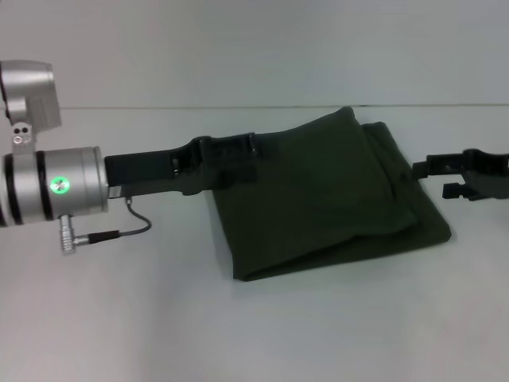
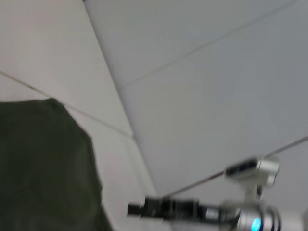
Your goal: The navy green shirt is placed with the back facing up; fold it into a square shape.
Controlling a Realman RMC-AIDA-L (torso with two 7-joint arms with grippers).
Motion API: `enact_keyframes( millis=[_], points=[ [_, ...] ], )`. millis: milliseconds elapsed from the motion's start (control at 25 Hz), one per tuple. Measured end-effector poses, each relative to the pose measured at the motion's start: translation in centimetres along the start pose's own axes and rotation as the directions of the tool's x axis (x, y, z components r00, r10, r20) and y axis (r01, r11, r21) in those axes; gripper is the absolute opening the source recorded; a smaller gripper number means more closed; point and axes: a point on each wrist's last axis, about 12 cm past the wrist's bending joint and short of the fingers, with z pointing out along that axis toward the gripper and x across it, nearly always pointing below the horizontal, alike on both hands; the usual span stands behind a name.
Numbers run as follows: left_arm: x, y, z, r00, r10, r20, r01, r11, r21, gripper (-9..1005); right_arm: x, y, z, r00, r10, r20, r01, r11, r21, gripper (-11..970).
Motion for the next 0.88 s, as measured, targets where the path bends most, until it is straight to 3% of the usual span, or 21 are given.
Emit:
enact_keyframes(
  millis=[200,360,880],
  points=[
    [0.1,0.1,-0.9,0.997,0.052,-0.059,-0.055,0.997,-0.051,848,-2.0,2.3,0.9,0.999,-0.031,-0.038,0.034,0.996,0.079,812],
    [-0.1,0.2,-1.6,0.998,0.057,-0.025,-0.058,0.997,-0.052,848,-2.6,3.7,1.9,0.998,-0.037,-0.045,0.042,0.994,0.1,810],
    [-0.5,0.3,-2.5,0.996,0.077,0.045,-0.076,0.996,-0.039,848,-1.5,4.8,5.9,0.996,-0.077,-0.043,0.083,0.984,0.156,804]
  ],
)
